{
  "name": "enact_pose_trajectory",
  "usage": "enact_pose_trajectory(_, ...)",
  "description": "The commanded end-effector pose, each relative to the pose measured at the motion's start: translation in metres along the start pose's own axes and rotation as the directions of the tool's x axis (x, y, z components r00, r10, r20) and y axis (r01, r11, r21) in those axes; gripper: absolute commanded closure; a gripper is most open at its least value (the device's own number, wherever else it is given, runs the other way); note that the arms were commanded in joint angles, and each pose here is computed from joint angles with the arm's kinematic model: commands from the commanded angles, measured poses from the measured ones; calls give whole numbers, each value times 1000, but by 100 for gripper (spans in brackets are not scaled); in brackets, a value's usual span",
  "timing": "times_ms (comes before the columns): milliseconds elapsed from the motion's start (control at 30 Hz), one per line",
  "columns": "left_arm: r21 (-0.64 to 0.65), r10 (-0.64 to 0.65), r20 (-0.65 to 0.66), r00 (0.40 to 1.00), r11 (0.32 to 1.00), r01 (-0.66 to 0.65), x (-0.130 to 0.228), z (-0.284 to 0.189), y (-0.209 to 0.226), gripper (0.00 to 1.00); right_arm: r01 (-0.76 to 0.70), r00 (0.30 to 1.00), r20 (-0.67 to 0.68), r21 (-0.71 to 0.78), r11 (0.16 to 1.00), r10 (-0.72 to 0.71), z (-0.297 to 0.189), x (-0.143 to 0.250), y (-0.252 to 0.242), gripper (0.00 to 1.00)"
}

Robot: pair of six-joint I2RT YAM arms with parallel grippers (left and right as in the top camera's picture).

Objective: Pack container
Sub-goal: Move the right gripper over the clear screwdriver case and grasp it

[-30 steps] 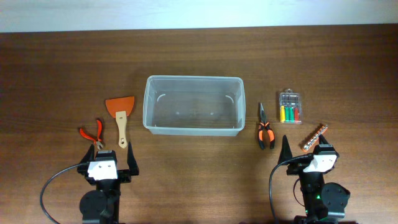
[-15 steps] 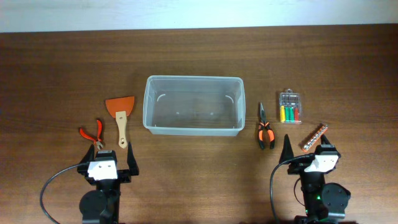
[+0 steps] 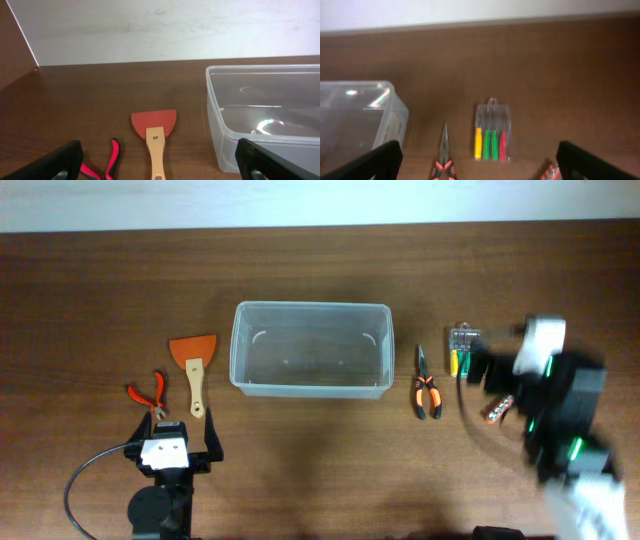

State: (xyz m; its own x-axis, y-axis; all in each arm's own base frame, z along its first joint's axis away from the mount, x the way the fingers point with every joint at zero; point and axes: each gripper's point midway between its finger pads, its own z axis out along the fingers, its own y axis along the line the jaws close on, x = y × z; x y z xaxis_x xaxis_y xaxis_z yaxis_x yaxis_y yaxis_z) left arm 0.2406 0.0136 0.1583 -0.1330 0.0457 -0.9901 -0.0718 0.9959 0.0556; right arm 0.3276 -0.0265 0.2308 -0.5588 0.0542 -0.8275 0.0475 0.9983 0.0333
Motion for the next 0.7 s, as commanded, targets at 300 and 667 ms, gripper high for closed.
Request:
enact_pose_trajectory(300,11,16,-2,1000,1000,-16,4,1,-2,1,-1,937,-348,27,1000,10,60,-82,-11,1)
enact_pose_trajectory(667,11,16,-2,1000,1000,-16,4,1,-2,1,-4,896,-445,29,1000,16,73,-56,-12,1)
